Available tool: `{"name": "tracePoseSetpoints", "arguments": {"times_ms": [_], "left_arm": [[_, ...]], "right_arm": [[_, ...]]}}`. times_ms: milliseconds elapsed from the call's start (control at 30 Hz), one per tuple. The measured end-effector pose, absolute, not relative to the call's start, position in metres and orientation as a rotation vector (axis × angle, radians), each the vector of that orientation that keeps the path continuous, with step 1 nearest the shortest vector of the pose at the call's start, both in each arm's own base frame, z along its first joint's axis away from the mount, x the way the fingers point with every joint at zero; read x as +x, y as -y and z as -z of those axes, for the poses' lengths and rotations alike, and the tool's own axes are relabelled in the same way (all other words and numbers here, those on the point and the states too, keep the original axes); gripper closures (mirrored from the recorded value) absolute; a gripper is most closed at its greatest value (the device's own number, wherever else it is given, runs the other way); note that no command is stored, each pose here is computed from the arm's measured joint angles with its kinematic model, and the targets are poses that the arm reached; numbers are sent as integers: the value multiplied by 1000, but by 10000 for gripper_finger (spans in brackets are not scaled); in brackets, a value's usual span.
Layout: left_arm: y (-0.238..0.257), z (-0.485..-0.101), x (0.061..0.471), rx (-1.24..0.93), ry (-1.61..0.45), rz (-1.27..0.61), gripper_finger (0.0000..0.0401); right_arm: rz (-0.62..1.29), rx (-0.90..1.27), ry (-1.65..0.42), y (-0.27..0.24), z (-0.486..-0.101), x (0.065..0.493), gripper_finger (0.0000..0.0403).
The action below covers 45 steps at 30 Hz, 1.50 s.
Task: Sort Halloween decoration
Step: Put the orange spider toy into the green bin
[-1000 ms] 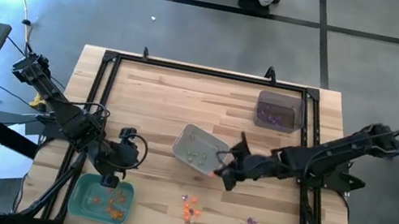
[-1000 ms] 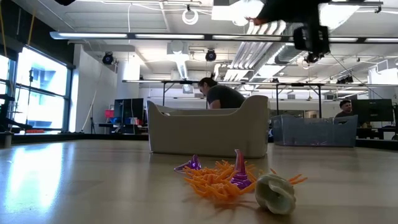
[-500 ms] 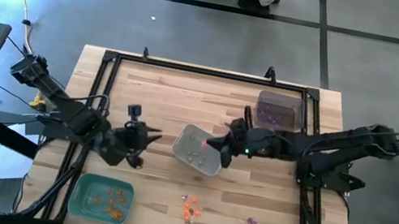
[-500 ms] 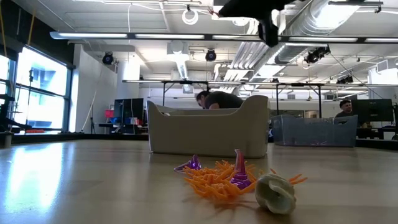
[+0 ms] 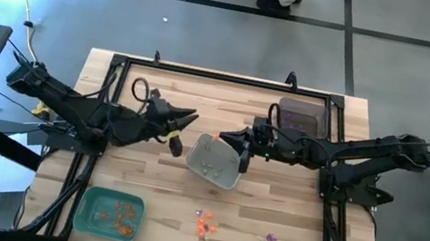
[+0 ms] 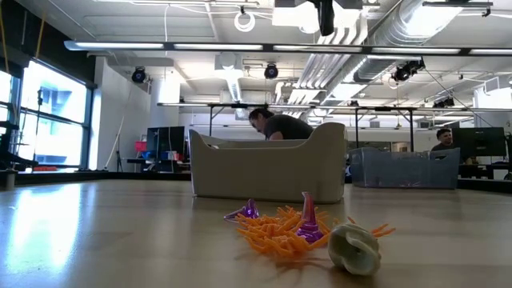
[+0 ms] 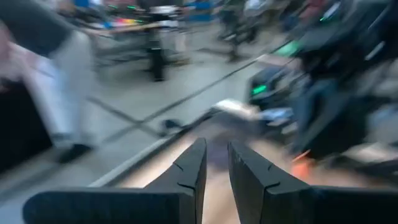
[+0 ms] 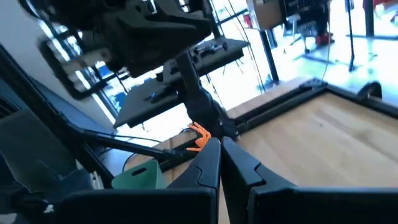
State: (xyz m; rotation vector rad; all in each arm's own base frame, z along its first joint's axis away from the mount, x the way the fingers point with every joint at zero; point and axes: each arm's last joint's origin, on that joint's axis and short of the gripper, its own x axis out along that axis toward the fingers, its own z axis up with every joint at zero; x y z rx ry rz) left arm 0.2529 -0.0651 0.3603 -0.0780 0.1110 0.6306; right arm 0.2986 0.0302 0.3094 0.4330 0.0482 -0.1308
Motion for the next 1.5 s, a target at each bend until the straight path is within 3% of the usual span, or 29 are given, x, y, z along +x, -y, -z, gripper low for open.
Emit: {"name": "tracePoseSetpoints", "arguments": {"times_ms": [300, 833, 1500], "left_arm": [[70, -371, 260, -243, -8, -406, 338], [77, -352, 283, -239, -37, -406, 251], [69, -342, 303, -245, -32, -342, 249]], "right_arm": [[122, 291, -10, -30, -316, 297, 403], [109, 217, 100, -30, -331, 292, 403], [104, 195, 123, -30, -333, 292, 403]]}}
